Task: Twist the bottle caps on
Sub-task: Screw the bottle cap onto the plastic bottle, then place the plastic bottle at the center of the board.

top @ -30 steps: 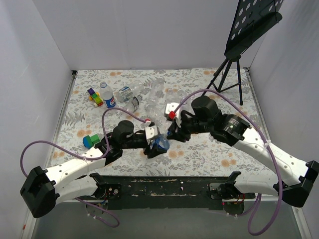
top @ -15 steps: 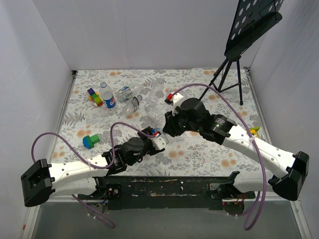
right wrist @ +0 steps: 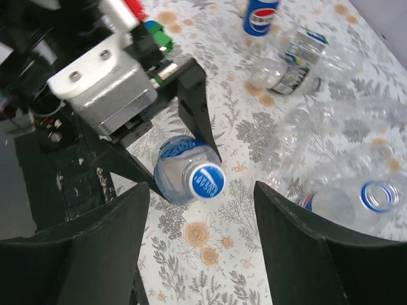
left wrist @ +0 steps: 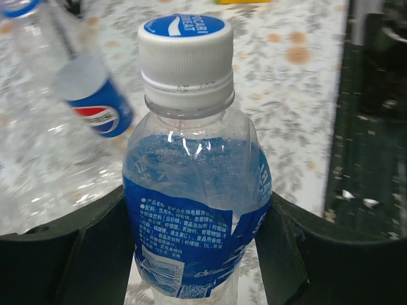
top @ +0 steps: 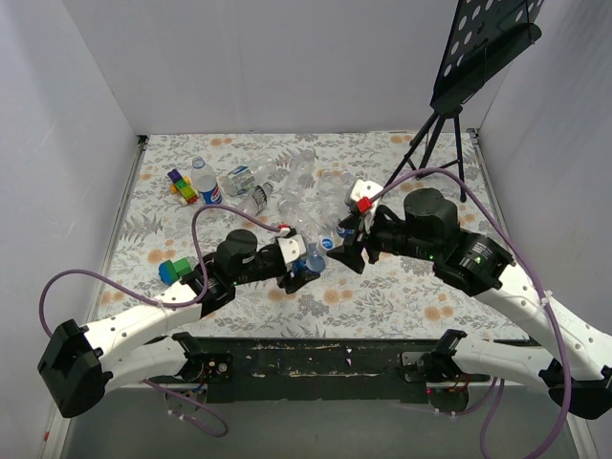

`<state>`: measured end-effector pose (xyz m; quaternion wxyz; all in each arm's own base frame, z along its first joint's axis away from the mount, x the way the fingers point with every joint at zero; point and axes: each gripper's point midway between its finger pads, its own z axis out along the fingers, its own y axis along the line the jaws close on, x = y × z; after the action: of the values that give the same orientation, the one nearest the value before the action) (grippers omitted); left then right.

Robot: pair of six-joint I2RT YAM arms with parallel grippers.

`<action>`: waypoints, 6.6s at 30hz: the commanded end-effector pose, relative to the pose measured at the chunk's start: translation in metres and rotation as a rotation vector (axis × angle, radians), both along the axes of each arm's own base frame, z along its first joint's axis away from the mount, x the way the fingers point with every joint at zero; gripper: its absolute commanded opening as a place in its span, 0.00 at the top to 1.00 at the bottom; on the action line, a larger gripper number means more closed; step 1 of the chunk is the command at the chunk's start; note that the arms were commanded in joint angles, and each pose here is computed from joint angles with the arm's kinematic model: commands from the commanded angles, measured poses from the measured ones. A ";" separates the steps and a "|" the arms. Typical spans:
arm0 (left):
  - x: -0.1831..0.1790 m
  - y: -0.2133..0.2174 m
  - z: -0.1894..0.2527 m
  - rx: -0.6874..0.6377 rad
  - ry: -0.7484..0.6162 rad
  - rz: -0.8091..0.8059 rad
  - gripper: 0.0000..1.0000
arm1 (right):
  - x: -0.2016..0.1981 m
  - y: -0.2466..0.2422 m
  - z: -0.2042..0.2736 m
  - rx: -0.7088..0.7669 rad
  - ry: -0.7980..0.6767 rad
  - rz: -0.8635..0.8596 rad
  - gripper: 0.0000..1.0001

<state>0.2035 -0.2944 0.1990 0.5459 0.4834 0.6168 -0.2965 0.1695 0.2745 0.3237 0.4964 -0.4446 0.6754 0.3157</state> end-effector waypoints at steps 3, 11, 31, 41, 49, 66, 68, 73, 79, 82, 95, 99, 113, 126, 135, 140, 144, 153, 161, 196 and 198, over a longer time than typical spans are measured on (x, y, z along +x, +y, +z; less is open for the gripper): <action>-0.065 -0.017 0.022 -0.088 0.097 -0.387 1.00 | -0.038 0.008 0.009 -0.026 -0.186 0.342 0.24; -0.072 -0.017 0.022 -0.092 0.112 -0.441 1.00 | -0.050 0.010 -0.005 -0.076 -0.168 0.442 0.27; 0.004 0.002 0.014 -0.031 -0.014 -0.001 1.00 | -0.005 0.019 -0.036 -0.145 0.040 0.159 0.99; 0.037 0.036 0.007 0.135 -0.297 0.434 1.00 | 0.057 0.010 -0.064 -0.081 0.257 -0.383 0.99; 0.042 0.041 0.002 0.168 -0.319 0.533 1.00 | 0.053 0.014 -0.053 -0.014 0.270 -0.373 0.99; 0.019 0.010 0.025 -0.093 -0.094 0.271 1.00 | 0.030 0.017 -0.011 0.114 0.194 -0.221 0.32; 0.018 0.010 0.027 -0.117 -0.082 0.260 1.00 | 0.030 0.019 -0.012 0.116 0.199 -0.216 0.32; 0.025 0.015 0.037 -0.196 -0.038 0.292 1.00 | 0.031 0.012 -0.013 0.130 0.178 -0.239 0.31; 0.043 0.043 0.065 -0.343 -0.013 0.421 1.00 | 0.031 -0.009 -0.003 0.198 0.093 -0.292 0.30; 0.054 0.073 0.086 -0.422 -0.054 0.529 1.00 | 0.030 -0.021 -0.002 0.235 0.044 -0.317 0.27; 0.109 0.301 0.085 -0.513 -0.160 1.350 1.00 | 0.033 -0.055 -0.040 0.258 -0.073 -0.416 0.14; 0.119 0.362 0.070 -0.563 -0.135 1.511 1.00 | 0.035 -0.062 -0.049 0.277 -0.099 -0.442 0.12; 0.200 0.463 0.032 -0.464 -0.348 1.664 1.00 | 0.037 -0.079 -0.071 0.348 -0.207 -0.486 0.10; 0.268 0.489 0.005 -0.406 -0.415 1.491 0.99 | 0.050 -0.080 -0.085 0.247 -0.241 -0.525 0.10; 0.271 0.489 -0.028 -0.394 -0.363 1.467 0.98 | 0.054 -0.072 -0.095 0.185 -0.236 -0.501 0.10; 0.269 0.488 -0.046 -0.377 -0.310 1.467 0.94 | 0.053 -0.071 -0.095 0.188 -0.238 -0.492 0.10; 0.266 0.488 -0.054 -0.368 -0.287 1.475 0.88 | 0.052 -0.072 -0.092 0.200 -0.243 -0.492 0.10; 0.263 0.487 -0.064 -0.350 -0.253 1.481 0.73 | 0.051 -0.073 -0.090 0.211 -0.249 -0.488 0.10; 0.258 0.489 -0.065 -0.372 -0.237 1.498 0.55 | 0.050 -0.073 -0.091 0.212 -0.249 -0.487 0.10; 0.246 0.493 -0.060 -0.401 -0.216 1.521 0.14 | 0.048 -0.067 -0.096 0.193 -0.234 -0.457 0.10; 0.245 0.491 -0.060 -0.399 -0.209 1.515 0.13 | 0.048 -0.067 -0.097 0.194 -0.233 -0.457 0.10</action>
<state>0.4555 0.1968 0.1159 0.7176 -0.1524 0.6729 0.0955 0.2148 0.2043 0.2036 0.6459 -0.2750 0.6849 0.1951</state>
